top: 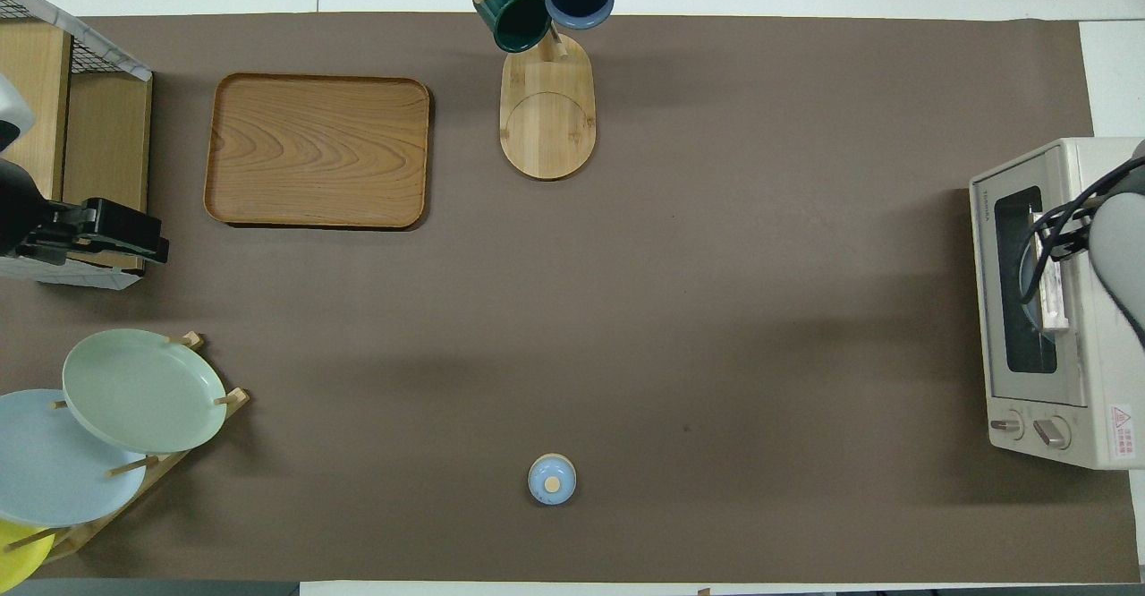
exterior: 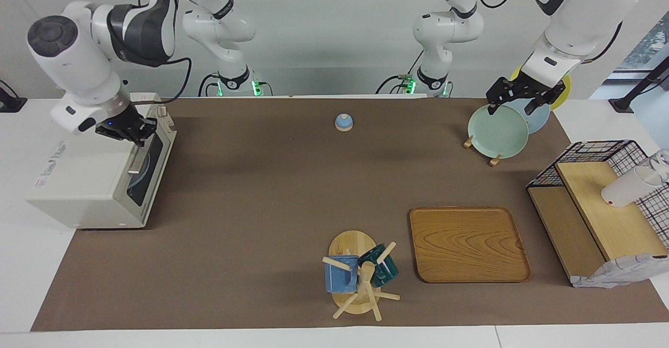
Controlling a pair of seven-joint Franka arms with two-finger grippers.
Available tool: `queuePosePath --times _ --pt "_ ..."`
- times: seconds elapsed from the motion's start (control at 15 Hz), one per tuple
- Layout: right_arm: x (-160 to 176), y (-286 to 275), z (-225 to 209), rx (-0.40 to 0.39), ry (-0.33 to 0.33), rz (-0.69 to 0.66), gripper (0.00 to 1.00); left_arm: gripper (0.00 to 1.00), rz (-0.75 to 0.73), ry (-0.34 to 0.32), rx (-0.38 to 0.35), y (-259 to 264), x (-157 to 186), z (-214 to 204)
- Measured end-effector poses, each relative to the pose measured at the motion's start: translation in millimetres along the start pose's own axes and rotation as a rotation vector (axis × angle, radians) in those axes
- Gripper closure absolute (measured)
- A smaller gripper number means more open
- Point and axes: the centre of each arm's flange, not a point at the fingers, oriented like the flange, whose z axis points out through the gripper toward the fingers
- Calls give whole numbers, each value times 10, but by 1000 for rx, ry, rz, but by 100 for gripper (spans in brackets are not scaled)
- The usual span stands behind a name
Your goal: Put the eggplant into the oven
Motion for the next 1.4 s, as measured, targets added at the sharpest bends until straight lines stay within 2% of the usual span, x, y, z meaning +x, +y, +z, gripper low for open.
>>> queuePosePath --times 0.2,0.27,0.67,0.87,1.4 --pt "17 -219 -164 31 9 42 97 0 0 0 0 0 0 0" --pt "29 -266 -149 34 2 49 91 0 0 0 0 0 0 0" --pt "-37 -324 -226 37 -14 46 30 0 0 0 0 0 0 0" --pt "-118 -417 -351 31 0 34 1 0 0 0 0 0 0 0" --pt "-245 -398 -387 33 3 40 0 0 0 0 0 -1 0 0"
